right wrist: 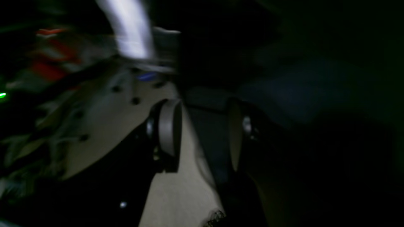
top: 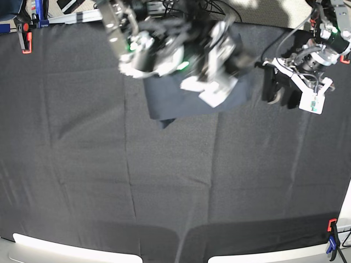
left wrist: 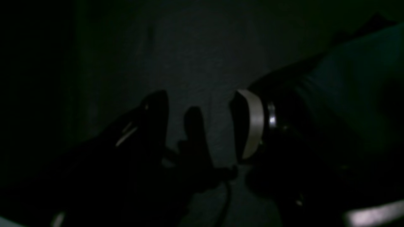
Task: Layout the t-shirt on the table in an organized manner, then fold the t-shirt properly
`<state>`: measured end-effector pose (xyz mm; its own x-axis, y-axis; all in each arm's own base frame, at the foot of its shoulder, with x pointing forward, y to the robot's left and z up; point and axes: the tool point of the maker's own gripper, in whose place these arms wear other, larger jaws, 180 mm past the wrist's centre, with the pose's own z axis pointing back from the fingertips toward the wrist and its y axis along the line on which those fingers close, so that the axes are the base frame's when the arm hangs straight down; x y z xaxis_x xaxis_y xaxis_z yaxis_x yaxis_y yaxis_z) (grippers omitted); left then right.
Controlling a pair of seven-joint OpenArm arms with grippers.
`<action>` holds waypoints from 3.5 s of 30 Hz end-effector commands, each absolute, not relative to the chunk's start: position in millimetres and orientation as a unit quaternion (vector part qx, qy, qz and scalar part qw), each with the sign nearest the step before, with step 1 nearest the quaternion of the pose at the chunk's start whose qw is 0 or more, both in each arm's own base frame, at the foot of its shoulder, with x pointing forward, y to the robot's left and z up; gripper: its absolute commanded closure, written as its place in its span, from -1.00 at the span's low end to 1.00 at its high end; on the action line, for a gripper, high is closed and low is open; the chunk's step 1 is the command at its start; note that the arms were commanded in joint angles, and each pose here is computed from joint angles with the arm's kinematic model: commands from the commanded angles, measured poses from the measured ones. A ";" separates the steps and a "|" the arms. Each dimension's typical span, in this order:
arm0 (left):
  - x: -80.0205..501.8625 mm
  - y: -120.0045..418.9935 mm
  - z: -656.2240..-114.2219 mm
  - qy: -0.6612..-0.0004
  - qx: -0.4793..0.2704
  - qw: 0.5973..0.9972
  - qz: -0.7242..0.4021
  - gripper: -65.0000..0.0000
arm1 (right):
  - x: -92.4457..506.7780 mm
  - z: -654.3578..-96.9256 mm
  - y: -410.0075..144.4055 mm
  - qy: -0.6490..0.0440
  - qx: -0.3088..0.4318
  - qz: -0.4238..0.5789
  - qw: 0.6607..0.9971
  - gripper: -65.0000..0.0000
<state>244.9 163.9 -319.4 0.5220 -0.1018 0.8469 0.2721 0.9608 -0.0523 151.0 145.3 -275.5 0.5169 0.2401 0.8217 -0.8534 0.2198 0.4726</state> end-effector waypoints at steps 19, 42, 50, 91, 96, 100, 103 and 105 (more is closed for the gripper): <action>243.1 196.8 -260.4 -0.556 -0.184 0.810 -0.022 0.06 | 264.3 -234.7 54.6 -0.464 0.367 0.330 0.736 0.27; 176.3 97.7 -308.8 -0.400 -0.341 0.844 -0.101 0.06 | 320.5 -234.0 -195.8 -0.516 0.114 0.166 0.832 0.27; 161.7 87.7 -311.2 -0.386 -0.367 0.842 -0.086 0.06 | 320.9 -238.9 -196.0 -0.511 0.125 0.160 0.835 0.27; 146.7 84.5 -339.4 -0.334 -0.320 0.877 -0.131 1.00 | 320.5 -238.9 -195.3 -0.510 0.127 0.161 0.835 0.27; 132.1 118.4 -347.9 -0.316 -0.280 0.899 -0.114 1.00 | 320.8 -238.2 -195.1 -0.512 0.128 0.160 0.834 0.27; 128.5 123.3 -355.1 -0.304 -0.259 0.909 -0.123 1.00 | 320.8 -238.3 -195.1 -0.512 0.128 0.160 0.834 0.27; 125.6 130.2 -362.2 -0.291 -0.234 0.918 -0.133 0.99 | 320.8 -238.3 -195.1 -0.512 0.128 0.160 0.834 0.27; 124.8 133.0 -364.6 -0.287 -0.224 0.921 -0.136 0.67 | 320.8 -238.4 -195.2 -0.512 0.128 0.160 0.834 0.27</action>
